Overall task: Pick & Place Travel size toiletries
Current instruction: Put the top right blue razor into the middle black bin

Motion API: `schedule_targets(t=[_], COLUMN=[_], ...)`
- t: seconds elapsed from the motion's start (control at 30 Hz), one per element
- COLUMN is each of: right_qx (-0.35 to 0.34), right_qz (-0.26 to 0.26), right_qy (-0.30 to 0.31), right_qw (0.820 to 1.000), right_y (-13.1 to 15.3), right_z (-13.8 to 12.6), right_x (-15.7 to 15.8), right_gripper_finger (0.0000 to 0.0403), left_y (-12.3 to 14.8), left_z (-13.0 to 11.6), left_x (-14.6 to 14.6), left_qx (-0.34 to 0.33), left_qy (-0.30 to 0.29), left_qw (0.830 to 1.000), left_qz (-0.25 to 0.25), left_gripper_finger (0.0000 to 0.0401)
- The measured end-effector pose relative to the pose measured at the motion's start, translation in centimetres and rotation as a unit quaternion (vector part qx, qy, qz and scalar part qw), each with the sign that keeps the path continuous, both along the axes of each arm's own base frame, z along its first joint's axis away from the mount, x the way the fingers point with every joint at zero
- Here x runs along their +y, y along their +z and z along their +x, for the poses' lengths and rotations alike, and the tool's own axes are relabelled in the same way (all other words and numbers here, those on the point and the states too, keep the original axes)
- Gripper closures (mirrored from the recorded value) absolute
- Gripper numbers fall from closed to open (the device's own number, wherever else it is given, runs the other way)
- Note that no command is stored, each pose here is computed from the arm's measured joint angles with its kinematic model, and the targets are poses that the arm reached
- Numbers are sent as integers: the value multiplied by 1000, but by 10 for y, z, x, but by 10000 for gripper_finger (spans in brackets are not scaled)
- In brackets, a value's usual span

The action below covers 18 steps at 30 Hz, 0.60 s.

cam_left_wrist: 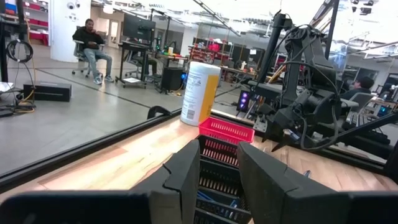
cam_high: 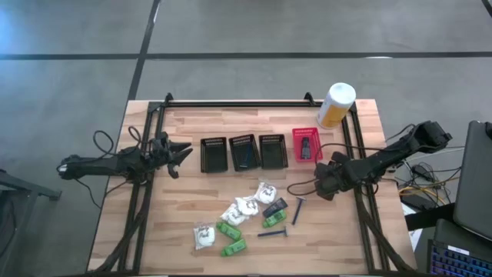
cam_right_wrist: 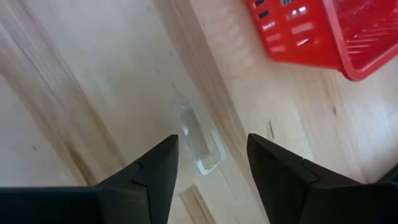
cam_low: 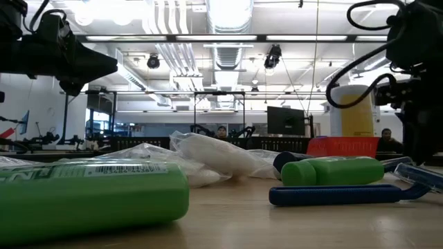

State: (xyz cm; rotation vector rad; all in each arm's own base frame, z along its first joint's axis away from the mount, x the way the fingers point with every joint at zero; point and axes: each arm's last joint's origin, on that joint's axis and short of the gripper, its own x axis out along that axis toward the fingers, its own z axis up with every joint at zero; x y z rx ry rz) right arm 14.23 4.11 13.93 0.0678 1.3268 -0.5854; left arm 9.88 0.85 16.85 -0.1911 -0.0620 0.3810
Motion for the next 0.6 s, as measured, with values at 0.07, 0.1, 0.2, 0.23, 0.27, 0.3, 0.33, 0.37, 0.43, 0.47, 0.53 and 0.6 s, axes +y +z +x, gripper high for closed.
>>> schedule_targets(t=[0.07, 0.1, 0.2, 0.23, 0.27, 0.3, 0.33, 0.37, 0.43, 0.47, 0.53, 0.6], right_qx=[0, -2, -1, -2, -2, -2, -4, -7, -17, -20, -21, -22], right_qz=[-4, -8, -14, -13, -13, -14, -13, -12, -8, -7, -7, -4], right_qy=[5, 5, 6, 6, 5, 5, 5, 5, 5, 7, 20, 29], right_qw=[1000, 1000, 1000, 1000, 1000, 1000, 1000, 1000, 1000, 1000, 1000, 999], right_y=[0, -1, -1, -1, -2, -2, -2, -2, -3, -4, -4, -5], right_z=[1, 1, 1, 1, 1, 1, 1, 2, 3, 4, 5, 5], right_x=[0, 0, 0, 0, 0, 0, 0, 0, 0, 1, 1, 1], right_gripper_finger=[214, 216, 226, 229, 232, 235, 237, 239, 245, 248, 255, 262], left_y=[0, 0, 0, 0, 0, 0, 0, 0, 0, 0, 0, 0], left_z=[0, 0, 0, 0, 0, 0, 0, 0, 0, 0, 0, 0], left_x=[0, 0, 0, 0, 0, 0, 0, 0, 0, 0, 0, 0], left_qx=[0, 0, 0, 0, 0, 0, 0, 0, 0, 0, 0, 0], left_qy=[0, 0, 0, 0, 0, 0, 0, 0, 0, 0, 0, 0], left_qw=[1000, 1000, 1000, 1000, 1000, 1000, 1000, 1000, 1000, 1000, 1000, 1000], left_qz=[0, 0, 0, 0, 0, 0, 0, 0, 0, 0, 0, 0], left_gripper_finger=[286, 286, 286, 286, 286, 286, 286, 286, 286, 286, 286, 286])
